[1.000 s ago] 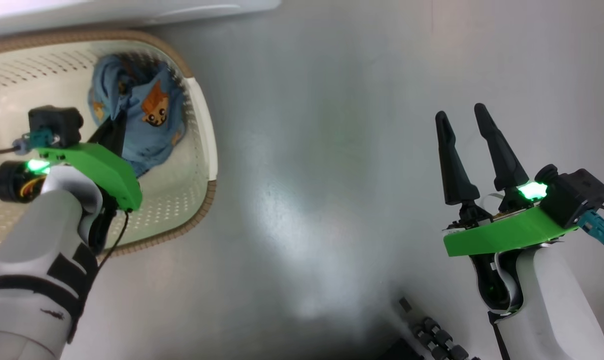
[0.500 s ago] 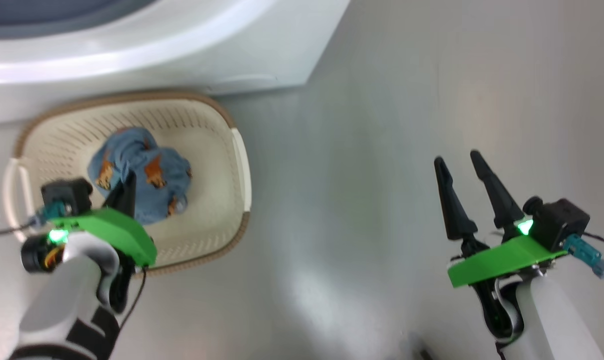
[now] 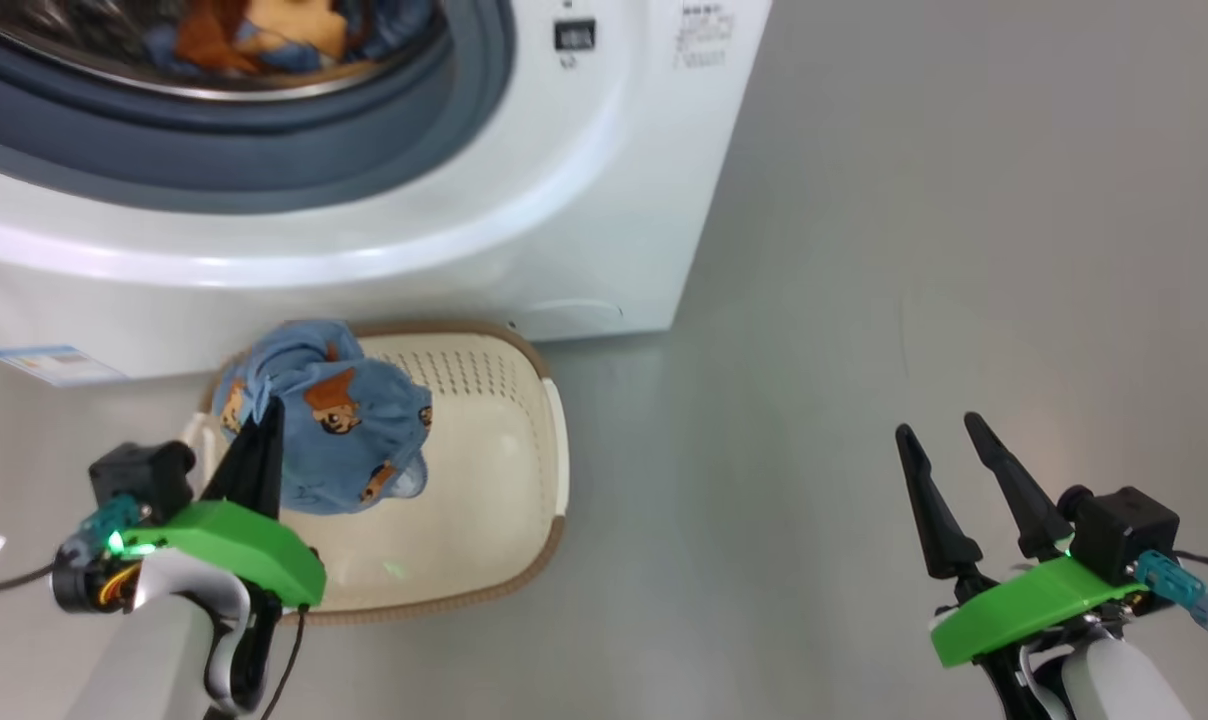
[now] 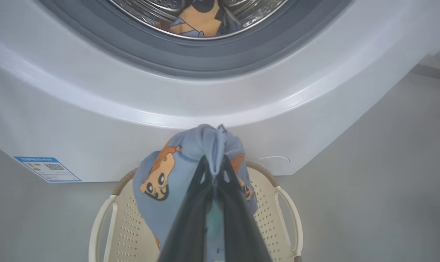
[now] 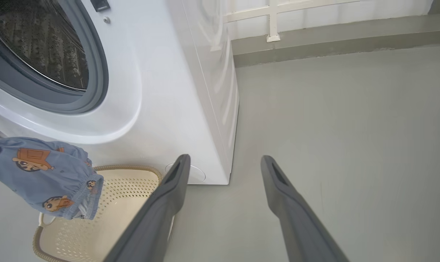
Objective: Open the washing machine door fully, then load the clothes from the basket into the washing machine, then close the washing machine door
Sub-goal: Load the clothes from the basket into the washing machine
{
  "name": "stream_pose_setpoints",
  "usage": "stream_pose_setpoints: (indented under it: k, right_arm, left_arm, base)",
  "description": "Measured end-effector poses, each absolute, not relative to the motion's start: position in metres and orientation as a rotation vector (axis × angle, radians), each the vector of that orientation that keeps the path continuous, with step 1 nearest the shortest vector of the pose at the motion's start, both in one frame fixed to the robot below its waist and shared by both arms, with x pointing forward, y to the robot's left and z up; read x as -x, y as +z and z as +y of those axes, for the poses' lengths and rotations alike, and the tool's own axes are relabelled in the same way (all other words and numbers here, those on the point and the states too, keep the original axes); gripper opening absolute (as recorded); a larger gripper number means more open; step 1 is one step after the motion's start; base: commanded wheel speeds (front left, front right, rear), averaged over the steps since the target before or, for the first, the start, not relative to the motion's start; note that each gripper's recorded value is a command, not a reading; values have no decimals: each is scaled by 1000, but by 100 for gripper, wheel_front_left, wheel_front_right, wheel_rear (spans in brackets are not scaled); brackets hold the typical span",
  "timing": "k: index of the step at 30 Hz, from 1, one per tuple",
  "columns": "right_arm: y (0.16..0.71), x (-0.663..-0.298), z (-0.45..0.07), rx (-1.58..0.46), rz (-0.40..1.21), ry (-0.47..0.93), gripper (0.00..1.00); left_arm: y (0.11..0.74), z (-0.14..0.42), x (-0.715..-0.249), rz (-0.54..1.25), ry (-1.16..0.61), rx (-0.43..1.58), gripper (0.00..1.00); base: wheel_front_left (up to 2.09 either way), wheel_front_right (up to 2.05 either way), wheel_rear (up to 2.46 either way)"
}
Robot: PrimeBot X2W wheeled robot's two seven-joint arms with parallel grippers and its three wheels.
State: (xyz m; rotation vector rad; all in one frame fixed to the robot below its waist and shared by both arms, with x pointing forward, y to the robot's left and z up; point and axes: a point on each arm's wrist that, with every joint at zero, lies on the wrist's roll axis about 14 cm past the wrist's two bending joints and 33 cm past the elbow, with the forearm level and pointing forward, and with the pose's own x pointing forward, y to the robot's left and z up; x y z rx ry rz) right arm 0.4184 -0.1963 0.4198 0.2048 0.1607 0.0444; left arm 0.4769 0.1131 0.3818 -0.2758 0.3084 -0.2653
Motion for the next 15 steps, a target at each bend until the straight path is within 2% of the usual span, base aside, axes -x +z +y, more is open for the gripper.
stream_pose_setpoints:
  k: [15]
  right_arm:
    - [454,-385,-201,-194,83,49,100]
  left_arm:
    - [463,157,-422,65,-160,228,0]
  base:
    - [0,0,0]
